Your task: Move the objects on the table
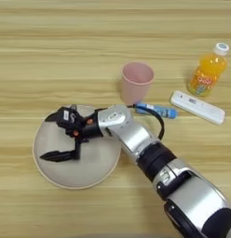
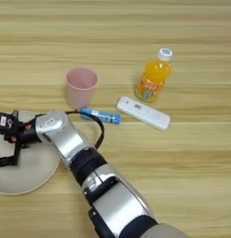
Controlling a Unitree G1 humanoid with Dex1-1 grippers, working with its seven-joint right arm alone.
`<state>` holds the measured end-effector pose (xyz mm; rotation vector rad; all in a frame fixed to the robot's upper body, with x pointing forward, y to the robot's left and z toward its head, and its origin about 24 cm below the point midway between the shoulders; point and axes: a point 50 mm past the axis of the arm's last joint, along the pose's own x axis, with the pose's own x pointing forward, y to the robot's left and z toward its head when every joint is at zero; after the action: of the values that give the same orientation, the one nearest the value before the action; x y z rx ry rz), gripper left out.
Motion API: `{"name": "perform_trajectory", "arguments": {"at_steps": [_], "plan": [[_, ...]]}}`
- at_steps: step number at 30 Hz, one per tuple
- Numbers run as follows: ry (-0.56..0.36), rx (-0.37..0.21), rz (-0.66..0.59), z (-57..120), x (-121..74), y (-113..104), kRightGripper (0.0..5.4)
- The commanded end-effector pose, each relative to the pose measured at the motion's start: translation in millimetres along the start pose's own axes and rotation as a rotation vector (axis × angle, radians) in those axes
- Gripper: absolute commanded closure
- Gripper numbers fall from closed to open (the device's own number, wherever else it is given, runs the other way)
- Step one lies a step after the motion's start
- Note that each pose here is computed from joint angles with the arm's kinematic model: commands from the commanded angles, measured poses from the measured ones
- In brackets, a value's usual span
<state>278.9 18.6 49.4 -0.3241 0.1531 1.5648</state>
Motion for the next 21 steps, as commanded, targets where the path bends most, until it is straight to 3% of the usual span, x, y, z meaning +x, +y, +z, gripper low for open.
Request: {"name": "perform_trajectory", "arguments": {"at_steps": [1,14,21], "plan": [[-0.117,-0.131,-0.039,46.7,-10.3,-14,0.02],[-0.233,-0.174,-0.084,78.3,-54.9,-5,0.02],[-0.289,-0.183,-0.231,90.4,-91.2,-18,0.02]]}}
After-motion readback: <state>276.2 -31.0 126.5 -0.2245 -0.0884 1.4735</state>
